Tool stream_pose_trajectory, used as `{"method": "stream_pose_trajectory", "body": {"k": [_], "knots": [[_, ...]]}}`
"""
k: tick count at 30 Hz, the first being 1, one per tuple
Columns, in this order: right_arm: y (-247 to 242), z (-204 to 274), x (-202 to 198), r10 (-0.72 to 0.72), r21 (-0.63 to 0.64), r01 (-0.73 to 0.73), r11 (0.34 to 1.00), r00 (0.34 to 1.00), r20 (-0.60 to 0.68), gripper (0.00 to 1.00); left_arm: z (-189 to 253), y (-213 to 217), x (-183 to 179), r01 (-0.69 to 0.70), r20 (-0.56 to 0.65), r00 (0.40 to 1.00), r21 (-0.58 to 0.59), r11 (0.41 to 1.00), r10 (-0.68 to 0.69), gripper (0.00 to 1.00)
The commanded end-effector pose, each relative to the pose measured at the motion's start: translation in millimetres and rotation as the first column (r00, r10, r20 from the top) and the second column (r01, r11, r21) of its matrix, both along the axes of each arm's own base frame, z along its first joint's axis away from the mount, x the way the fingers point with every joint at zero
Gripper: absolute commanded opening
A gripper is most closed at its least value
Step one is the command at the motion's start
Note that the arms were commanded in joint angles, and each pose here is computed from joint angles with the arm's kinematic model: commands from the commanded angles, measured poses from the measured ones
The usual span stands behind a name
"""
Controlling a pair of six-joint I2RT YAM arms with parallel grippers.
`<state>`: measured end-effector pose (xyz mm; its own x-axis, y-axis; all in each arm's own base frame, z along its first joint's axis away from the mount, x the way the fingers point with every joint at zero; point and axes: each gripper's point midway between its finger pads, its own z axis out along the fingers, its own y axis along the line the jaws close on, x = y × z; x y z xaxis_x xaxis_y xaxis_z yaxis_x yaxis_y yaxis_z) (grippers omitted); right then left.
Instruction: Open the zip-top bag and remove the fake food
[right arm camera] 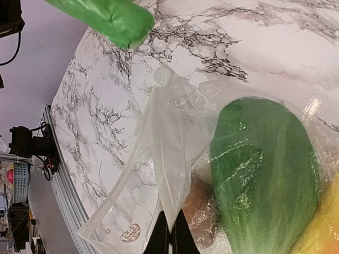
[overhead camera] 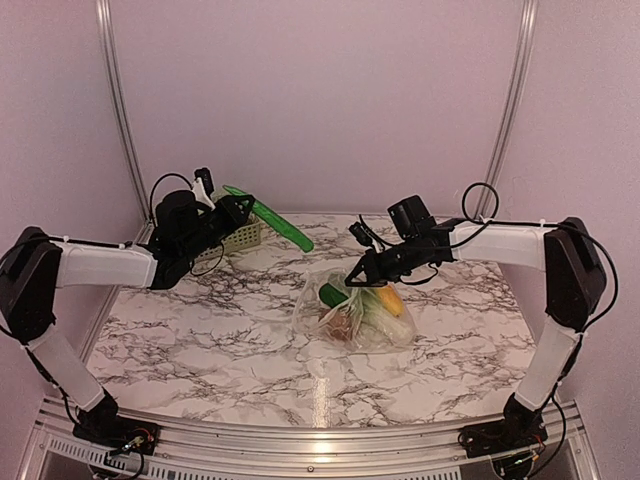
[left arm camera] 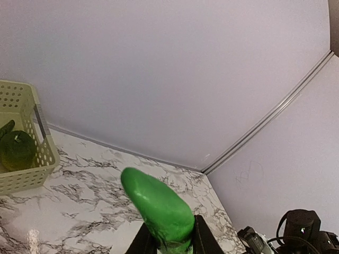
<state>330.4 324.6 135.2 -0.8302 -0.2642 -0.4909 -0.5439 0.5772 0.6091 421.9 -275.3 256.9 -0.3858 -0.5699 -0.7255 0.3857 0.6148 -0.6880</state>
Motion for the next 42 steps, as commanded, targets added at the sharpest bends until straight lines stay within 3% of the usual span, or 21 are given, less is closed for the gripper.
{"method": "stream_pose_trajectory", "body": {"k": [1,9,17,30,40,42], "knots": [[-3,10,-3,0.013,-0.001,-0.013,1.0,1.0,0.028,0.0,30,53,37,-0.18,0.023,0.984,0.012,0.984,0.179,0.0],[-3,11,-1,0.028,-0.013,-0.027,1.0,0.999,0.039,0.0,42,138,95,-0.448,0.002,0.894,-0.043,0.893,0.449,0.0],[-1,8,1,0.041,-0.024,-0.04,0.999,0.999,0.036,0.0,13,196,135,-0.628,-0.08,0.778,-0.113,0.77,0.623,0.0],[1,7,1,0.054,-0.021,-0.053,0.998,0.998,0.032,0.0,-53,222,181,-0.761,-0.221,0.649,-0.186,0.621,0.728,0.0],[-1,8,0,0.06,-0.031,-0.059,0.998,0.998,0.037,0.0,-100,230,201,-0.813,-0.315,0.577,-0.127,0.569,0.754,0.08],[-1,8,0,0.061,-0.032,-0.06,0.998,0.997,0.037,0.0,-105,231,200,-0.814,-0.333,0.573,-0.13,0.565,0.749,0.15]]}}
